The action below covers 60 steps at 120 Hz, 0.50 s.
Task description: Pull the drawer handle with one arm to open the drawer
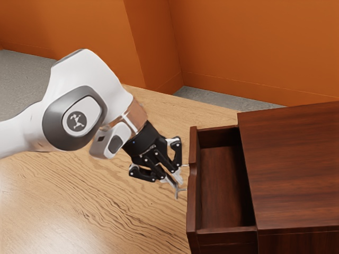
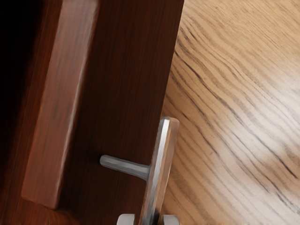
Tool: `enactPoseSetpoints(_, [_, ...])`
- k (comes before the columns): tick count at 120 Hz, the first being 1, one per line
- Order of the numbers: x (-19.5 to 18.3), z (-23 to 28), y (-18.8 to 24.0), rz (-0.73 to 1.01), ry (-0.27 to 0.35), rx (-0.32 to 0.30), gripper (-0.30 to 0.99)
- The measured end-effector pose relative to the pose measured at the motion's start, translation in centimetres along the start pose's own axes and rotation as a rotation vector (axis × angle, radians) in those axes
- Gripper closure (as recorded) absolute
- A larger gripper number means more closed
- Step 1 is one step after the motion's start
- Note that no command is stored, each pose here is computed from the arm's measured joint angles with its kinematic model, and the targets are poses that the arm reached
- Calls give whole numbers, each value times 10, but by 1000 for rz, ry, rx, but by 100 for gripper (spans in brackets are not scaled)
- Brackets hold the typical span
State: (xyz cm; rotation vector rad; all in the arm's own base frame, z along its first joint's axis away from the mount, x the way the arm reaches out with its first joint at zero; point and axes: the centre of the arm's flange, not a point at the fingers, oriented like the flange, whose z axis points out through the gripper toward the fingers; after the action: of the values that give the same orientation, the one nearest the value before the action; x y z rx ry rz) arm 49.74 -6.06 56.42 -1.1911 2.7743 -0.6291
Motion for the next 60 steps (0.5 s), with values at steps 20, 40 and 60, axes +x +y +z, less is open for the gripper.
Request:
enactPoseSetpoints(20, [-5, -4, 21, -25, 5, 6, 71])
enactPoseSetpoints(40, [-10, -10, 31, -35, 0, 11, 72])
enactPoseSetpoints(60, [-15, -17, 46, -50, -9, 15, 71])
